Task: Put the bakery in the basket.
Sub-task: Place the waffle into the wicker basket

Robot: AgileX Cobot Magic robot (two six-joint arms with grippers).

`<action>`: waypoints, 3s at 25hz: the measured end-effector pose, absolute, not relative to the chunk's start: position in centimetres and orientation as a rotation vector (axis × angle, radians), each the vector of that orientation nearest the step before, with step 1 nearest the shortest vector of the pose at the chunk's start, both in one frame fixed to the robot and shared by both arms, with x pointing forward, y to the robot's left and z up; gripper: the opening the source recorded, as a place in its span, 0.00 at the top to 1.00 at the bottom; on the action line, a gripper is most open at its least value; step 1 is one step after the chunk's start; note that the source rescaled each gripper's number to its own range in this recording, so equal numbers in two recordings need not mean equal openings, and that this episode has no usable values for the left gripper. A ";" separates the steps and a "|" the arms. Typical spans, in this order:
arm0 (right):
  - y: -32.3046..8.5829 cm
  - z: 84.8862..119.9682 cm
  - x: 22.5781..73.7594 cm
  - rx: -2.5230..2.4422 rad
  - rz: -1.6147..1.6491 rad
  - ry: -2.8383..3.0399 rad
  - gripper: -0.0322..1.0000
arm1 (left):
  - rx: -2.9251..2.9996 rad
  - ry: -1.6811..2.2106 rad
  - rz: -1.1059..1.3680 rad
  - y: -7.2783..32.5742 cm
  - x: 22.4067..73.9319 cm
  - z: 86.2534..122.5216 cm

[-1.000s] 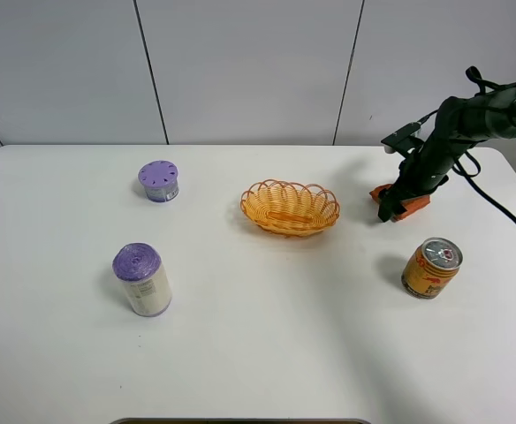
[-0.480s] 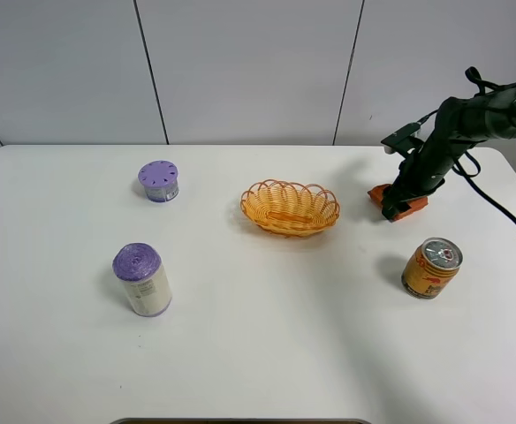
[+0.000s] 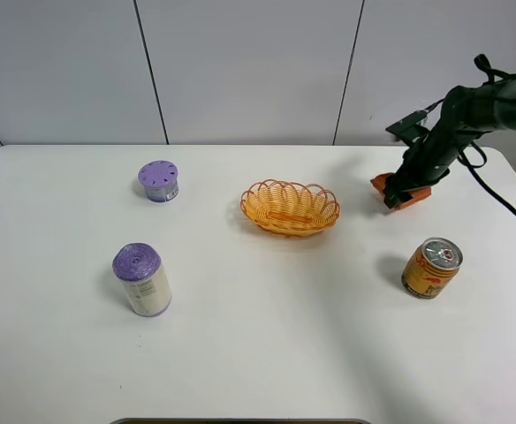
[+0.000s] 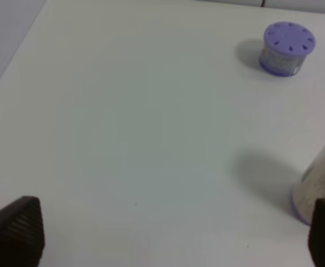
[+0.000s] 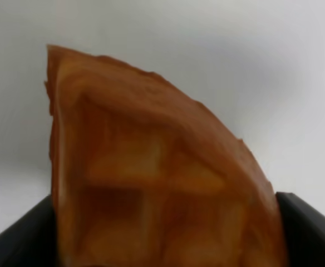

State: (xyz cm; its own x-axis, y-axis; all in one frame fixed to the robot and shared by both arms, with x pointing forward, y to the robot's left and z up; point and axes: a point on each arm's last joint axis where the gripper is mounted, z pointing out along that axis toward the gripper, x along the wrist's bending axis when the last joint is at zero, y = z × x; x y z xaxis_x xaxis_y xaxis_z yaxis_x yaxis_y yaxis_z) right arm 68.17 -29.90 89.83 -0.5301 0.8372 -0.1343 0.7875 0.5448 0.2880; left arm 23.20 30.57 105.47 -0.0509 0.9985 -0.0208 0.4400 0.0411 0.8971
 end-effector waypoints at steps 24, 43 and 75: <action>-18.7 99.5 65.9 1.495 0.649 2.280 0.97 | 1.490 1.588 0.967 30.6 23.2 105.5; -10.6 98.9 62.9 1.633 0.778 2.215 0.97 | 1.490 1.588 0.967 30.6 23.2 105.5; -9.8 90.1 62.0 1.705 0.803 2.190 0.97 | 1.490 1.588 0.967 30.6 23.2 105.5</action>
